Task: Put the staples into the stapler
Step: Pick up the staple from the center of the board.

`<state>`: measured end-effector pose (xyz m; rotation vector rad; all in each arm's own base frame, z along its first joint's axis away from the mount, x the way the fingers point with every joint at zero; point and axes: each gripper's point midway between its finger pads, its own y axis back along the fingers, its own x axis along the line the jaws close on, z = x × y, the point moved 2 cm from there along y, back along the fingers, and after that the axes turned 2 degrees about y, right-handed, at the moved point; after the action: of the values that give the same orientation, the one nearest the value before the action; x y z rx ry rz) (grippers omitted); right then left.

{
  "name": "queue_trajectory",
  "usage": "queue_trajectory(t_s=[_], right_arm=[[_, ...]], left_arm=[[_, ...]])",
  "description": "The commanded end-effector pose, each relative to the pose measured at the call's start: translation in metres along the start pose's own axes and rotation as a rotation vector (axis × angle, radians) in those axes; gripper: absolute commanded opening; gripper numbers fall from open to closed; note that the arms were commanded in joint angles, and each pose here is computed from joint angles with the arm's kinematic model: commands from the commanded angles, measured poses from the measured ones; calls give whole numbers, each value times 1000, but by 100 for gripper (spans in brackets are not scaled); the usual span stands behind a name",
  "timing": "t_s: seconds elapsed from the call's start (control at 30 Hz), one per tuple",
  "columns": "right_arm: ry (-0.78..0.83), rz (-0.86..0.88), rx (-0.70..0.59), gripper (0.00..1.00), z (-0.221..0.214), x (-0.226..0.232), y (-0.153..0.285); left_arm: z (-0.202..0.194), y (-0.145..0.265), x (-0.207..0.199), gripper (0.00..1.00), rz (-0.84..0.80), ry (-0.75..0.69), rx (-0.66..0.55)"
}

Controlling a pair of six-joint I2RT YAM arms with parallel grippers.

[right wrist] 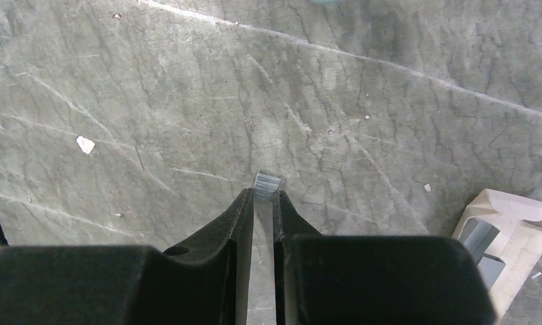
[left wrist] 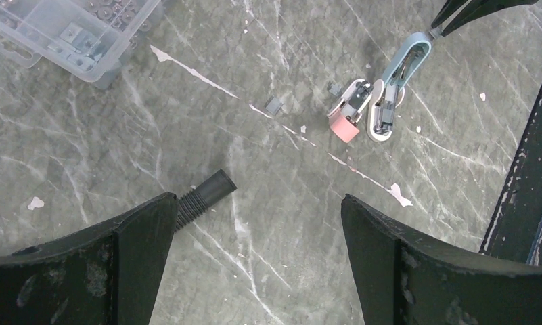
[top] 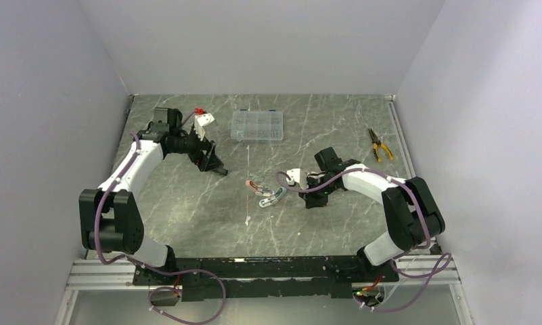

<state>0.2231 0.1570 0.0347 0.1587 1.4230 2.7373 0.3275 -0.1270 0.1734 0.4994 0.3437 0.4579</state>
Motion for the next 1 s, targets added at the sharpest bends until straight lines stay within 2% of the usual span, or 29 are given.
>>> queue_trajectory(t_s=[0.0,0.3,0.5,0.97], right_arm=[[82,-35,-29,11,8,-8,1],[40,-55,-23,24,3,-8,-3],[-7,-62,-18,42,-2,-5,-6],[-37,-50,-2,33,-11,-2,-8]], left_arm=[[15,5,7,95,24,-24,-22],[15,6,9,95,44,-25,-24],[16,8,6,95,42,-31,-29],[17,11,1,95,40,-42,-34]])
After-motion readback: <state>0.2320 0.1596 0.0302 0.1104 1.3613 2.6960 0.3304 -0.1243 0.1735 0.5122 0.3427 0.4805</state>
